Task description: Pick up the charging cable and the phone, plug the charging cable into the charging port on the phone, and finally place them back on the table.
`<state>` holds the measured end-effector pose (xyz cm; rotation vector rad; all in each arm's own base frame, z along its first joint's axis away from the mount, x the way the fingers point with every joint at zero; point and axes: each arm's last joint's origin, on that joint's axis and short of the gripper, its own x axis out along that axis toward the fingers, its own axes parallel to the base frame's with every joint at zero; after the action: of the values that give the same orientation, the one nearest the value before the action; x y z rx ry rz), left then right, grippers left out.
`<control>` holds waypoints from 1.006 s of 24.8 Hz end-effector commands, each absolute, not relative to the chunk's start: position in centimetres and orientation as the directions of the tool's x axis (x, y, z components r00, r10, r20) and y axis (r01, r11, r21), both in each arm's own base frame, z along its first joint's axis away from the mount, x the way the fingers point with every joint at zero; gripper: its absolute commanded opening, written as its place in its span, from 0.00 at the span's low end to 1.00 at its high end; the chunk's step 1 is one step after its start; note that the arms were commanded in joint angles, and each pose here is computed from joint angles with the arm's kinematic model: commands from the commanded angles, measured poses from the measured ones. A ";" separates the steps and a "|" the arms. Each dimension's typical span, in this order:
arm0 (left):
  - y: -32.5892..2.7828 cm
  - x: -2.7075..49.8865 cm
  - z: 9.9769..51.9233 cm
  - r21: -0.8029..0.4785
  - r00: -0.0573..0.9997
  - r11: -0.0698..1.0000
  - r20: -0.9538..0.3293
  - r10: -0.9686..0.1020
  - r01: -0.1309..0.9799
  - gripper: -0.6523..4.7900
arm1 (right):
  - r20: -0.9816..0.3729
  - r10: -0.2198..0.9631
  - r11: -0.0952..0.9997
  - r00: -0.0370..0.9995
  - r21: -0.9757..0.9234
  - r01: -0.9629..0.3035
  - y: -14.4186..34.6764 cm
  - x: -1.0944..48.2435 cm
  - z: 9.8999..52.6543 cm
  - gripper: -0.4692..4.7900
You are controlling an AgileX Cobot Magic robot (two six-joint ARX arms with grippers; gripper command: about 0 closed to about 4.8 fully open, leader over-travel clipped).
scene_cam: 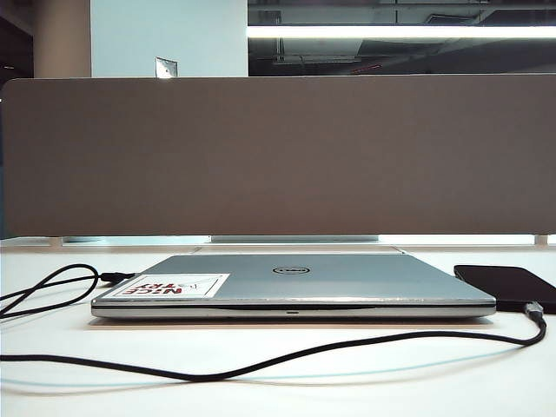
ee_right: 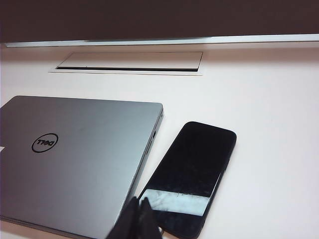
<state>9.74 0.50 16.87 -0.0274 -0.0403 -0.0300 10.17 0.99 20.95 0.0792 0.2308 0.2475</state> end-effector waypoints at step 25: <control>0.5 9.7 17.1 -0.028 0.998 0.999 0.056 -0.031 0.032 0.11 | 0.095 -0.015 0.999 0.995 0.049 0.010 -0.3 9.7 17.4 0.08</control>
<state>9.74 0.50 16.87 -0.0274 -0.0403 -0.0300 9.71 -0.31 16.98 0.0519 -0.0435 -0.0351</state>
